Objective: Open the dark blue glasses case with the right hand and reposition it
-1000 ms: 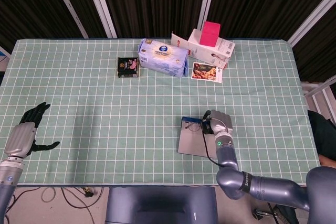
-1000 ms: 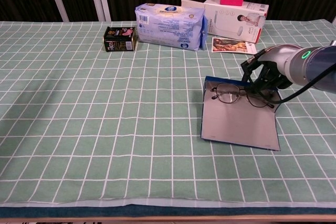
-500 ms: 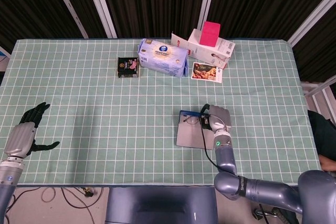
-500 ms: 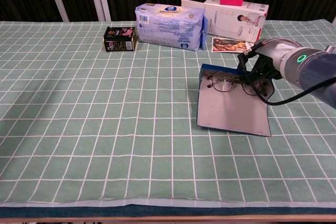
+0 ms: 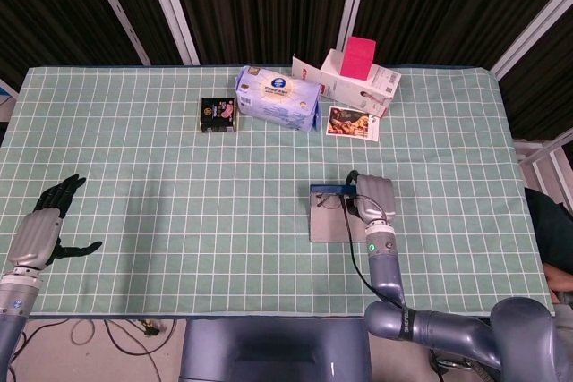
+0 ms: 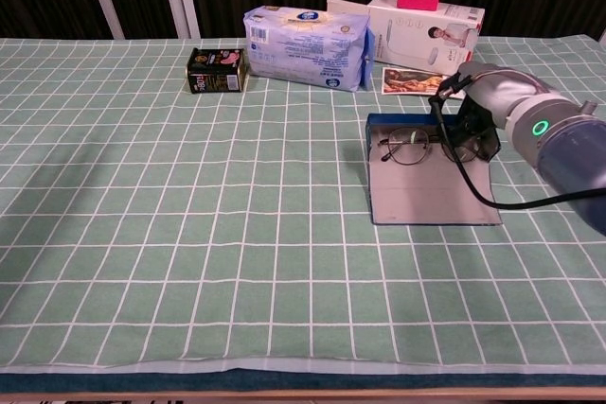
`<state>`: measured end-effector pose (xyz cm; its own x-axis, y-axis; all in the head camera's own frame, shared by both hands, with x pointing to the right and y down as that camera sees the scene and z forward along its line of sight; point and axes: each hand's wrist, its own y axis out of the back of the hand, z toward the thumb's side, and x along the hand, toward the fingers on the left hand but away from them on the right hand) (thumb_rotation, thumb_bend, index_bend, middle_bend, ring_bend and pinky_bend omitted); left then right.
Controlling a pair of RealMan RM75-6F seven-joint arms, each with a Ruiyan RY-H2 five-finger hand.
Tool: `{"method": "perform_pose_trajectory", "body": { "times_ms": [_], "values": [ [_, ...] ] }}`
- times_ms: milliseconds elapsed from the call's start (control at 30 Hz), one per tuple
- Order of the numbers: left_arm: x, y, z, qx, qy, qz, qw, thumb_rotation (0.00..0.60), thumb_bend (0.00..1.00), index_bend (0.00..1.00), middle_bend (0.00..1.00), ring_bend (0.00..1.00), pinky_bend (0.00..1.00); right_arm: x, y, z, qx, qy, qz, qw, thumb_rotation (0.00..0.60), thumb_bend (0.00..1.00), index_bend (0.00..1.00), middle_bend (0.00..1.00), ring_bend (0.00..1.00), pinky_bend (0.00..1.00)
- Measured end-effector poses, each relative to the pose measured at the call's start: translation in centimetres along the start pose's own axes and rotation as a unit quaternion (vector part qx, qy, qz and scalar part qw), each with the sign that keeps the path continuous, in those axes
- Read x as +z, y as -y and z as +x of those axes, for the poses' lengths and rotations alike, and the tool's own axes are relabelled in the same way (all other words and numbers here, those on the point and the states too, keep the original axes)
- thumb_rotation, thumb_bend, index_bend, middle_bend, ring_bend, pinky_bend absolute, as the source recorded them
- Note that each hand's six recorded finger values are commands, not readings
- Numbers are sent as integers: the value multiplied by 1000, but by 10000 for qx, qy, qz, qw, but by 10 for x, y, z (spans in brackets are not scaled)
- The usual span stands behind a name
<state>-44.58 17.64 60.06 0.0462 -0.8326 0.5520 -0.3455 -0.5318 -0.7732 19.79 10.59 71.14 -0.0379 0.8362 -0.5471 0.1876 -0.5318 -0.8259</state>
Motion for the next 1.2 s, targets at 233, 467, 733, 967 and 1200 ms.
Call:
{"method": "perform_pose_trajectory", "body": {
  "times_ms": [233, 467, 733, 967, 1200],
  "values": [
    [0, 0, 0, 0, -3, -10, 10000, 600, 14, 0, 0, 0, 0, -2, 3, -1, -254, -120, 225, 9994, 600, 550, 516, 931, 1000, 1000],
    [0, 0, 0, -6, -4, -19, 10000, 600, 15, 0, 0, 0, 0, -3, 5, 0, -322, -132, 196, 9992, 600, 549, 516, 931, 1000, 1000],
    [0, 0, 0, -8, -6, -22, 10000, 600, 14, 0, 0, 0, 0, -4, 4, -3, -304, -56, 186, 9993, 600, 548, 516, 931, 1000, 1000],
    [0, 0, 0, -6, -15, -32, 10000, 600, 14, 0, 0, 0, 0, 3, -7, -18, -386, 37, -16, 9992, 600, 548, 516, 931, 1000, 1000],
    [0, 1, 0, -40, -27, -43, 10000, 600, 14, 0, 0, 0, 0, 10, -15, -33, -624, 41, -142, 9979, 600, 548, 516, 931, 1000, 1000]
  ]
}}
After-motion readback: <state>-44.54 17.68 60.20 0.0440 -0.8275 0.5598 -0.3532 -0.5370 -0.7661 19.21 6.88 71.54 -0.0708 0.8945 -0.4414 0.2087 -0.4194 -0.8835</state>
